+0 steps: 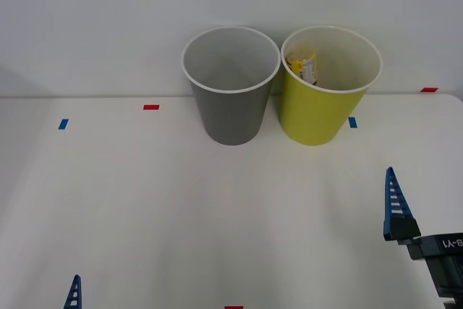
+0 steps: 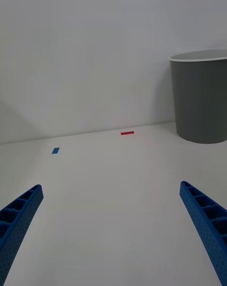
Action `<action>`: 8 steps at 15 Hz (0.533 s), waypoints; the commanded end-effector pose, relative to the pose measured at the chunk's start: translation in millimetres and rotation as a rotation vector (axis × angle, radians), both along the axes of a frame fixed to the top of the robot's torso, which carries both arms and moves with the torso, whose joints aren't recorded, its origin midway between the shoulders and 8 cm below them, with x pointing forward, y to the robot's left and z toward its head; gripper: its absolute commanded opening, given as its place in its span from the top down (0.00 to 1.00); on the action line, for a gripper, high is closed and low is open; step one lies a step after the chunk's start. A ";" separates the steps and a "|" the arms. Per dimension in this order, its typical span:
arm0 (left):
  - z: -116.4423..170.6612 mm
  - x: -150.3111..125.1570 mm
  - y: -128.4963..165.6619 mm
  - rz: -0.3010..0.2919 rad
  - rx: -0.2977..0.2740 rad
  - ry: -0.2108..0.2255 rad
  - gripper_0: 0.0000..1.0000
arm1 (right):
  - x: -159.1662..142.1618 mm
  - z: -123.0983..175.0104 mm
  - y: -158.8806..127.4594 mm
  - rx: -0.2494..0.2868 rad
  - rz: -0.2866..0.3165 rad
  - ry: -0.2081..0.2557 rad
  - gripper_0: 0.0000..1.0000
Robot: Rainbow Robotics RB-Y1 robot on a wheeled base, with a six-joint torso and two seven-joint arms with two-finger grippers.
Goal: Put cans in the gray bin and PET bottles in the light green bin.
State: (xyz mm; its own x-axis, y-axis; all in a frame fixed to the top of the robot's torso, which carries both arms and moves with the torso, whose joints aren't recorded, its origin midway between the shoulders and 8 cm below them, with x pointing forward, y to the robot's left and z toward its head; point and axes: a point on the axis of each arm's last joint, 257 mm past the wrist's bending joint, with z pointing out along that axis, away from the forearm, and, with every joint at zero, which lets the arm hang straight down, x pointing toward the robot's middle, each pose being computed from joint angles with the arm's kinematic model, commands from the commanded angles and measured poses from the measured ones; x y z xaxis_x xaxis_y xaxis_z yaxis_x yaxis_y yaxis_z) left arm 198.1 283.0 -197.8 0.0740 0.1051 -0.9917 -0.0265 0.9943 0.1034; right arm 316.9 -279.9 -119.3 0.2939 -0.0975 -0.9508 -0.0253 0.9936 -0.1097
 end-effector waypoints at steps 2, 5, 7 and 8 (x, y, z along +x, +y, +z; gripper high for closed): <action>0.0 0.0 0.0 0.000 0.000 0.000 0.00 | -26.5 -28.4 -13.3 -0.007 -0.013 0.055 0.00; 0.0 0.0 0.0 0.000 0.000 0.000 0.00 | -57.6 -39.7 -24.5 -0.003 -0.033 0.095 0.00; 0.0 0.0 0.0 0.000 0.000 0.000 0.00 | -68.7 -46.7 -27.5 0.001 -0.043 0.121 0.00; 0.0 0.0 0.0 0.000 0.000 0.000 0.00 | -74.1 -51.9 -28.2 0.009 -0.048 0.142 0.00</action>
State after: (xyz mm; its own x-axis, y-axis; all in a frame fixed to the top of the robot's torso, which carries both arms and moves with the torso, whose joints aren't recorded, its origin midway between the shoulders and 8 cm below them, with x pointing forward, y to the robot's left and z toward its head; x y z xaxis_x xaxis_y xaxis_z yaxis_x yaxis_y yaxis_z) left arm 198.1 283.0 -197.8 0.0739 0.1051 -0.9917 -0.0265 0.9943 0.1034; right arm 248.0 -307.4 -166.5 0.1704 -0.1064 -0.9796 0.0047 0.9942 -0.1072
